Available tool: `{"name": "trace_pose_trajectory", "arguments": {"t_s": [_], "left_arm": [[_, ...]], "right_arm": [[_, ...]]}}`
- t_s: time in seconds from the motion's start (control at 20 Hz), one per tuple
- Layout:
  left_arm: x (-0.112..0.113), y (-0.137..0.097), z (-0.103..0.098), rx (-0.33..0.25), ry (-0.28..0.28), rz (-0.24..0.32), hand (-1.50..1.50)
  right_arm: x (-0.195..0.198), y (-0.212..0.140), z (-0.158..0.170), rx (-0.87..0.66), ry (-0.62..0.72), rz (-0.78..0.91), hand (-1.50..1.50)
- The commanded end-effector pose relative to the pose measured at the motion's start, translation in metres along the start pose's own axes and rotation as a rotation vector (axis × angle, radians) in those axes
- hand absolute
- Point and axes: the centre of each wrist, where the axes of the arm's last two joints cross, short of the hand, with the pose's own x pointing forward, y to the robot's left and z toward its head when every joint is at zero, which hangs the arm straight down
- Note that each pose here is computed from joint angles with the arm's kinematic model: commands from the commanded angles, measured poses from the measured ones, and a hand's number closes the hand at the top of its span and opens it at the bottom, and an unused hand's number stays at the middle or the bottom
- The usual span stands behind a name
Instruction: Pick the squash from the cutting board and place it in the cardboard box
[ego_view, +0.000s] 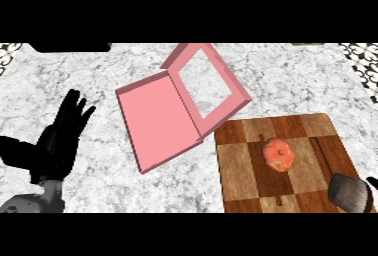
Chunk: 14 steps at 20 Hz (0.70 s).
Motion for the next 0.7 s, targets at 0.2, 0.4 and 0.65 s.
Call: {"name": "trace_pose_trajectory", "arguments": {"t_s": [0.2, 0.4, 0.65], "left_arm": [[0.021, -0.001, -0.002, -0.001, -0.01, -0.008, 0.0], [0.004, 0.003, -0.022, 0.004, -0.011, 0.001, 0.0], [0.015, -0.012, -0.011, -0.014, 0.001, 0.008, 0.0]], "right_arm": [[0.06, -0.031, -0.003, 0.46, 0.132, 0.244, -1.5], [0.111, -0.02, -0.012, 0.49, 0.172, 0.205, -1.5], [0.147, -0.001, -0.005, 0.523, 0.139, 0.122, -1.5]]}}
